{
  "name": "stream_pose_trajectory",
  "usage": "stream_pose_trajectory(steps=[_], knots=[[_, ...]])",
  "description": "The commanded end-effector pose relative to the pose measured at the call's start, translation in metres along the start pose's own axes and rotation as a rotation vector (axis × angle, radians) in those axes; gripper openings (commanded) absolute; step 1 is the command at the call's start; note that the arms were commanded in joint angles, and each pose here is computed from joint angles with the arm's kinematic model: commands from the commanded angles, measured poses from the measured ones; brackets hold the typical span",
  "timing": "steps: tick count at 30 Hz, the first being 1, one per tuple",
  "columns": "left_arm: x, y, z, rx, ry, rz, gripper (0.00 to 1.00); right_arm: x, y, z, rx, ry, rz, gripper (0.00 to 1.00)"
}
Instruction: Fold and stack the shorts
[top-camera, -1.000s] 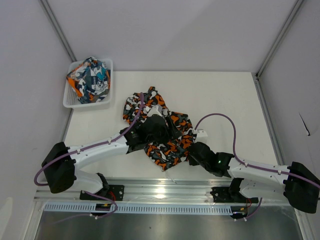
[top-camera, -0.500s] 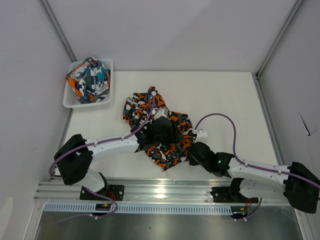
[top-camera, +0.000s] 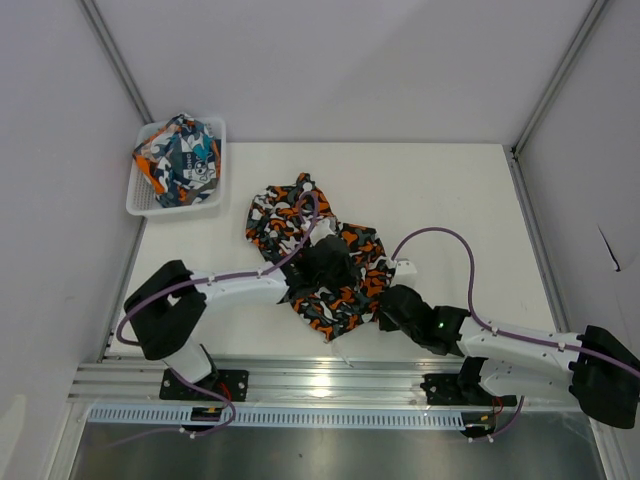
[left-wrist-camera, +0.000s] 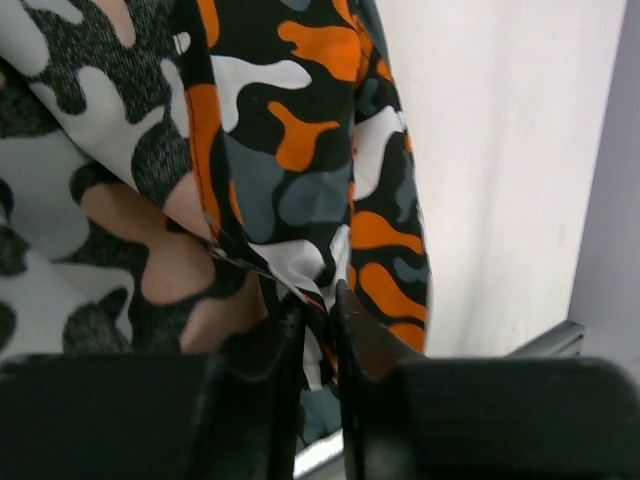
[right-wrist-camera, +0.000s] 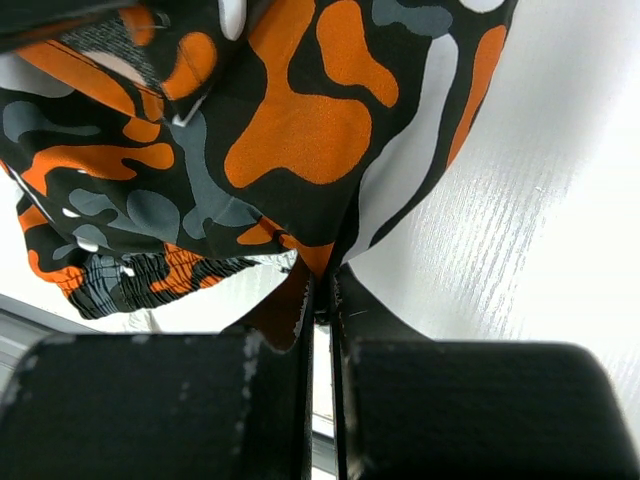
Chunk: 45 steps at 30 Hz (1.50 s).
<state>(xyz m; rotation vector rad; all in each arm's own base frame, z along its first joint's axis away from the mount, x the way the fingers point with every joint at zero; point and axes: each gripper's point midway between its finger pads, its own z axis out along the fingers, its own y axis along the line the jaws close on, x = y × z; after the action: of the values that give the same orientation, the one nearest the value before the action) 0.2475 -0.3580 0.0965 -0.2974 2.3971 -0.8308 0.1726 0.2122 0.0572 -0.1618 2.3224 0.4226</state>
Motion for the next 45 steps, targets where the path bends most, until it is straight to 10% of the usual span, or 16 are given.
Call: stream_pose_trajectory(steps=[1, 3, 11, 31, 39, 45], knots=[[-0.016, -0.012, 0.015, 0.035, -0.056, -0.024, 0.18, -0.012, 0.005, -0.001, -0.017, -0.057, 0.019, 0.00], [-0.009, -0.012, 0.024, 0.034, -0.021, -0.016, 0.01, -0.013, 0.004, -0.002, -0.013, -0.060, 0.017, 0.00], [-0.030, -0.004, 0.015, 0.022, -0.059, -0.005, 0.00, -0.008, -0.003, -0.003, -0.003, -0.056, 0.013, 0.00], [-0.261, 0.020, -0.168, 0.162, -0.361, 0.077, 0.00, 0.060, 0.097, -0.022, -0.349, 0.090, -0.449, 0.00], [-0.286, 0.017, -0.214, 0.184, -0.444, 0.133, 0.00, 0.052, 0.117, -0.041, -0.403, -0.003, -0.406, 0.53], [-0.288, 0.000, -0.230, 0.234, -0.464, 0.201, 0.00, 0.034, 0.120, -0.065, -0.559, -0.122, -0.302, 0.71]])
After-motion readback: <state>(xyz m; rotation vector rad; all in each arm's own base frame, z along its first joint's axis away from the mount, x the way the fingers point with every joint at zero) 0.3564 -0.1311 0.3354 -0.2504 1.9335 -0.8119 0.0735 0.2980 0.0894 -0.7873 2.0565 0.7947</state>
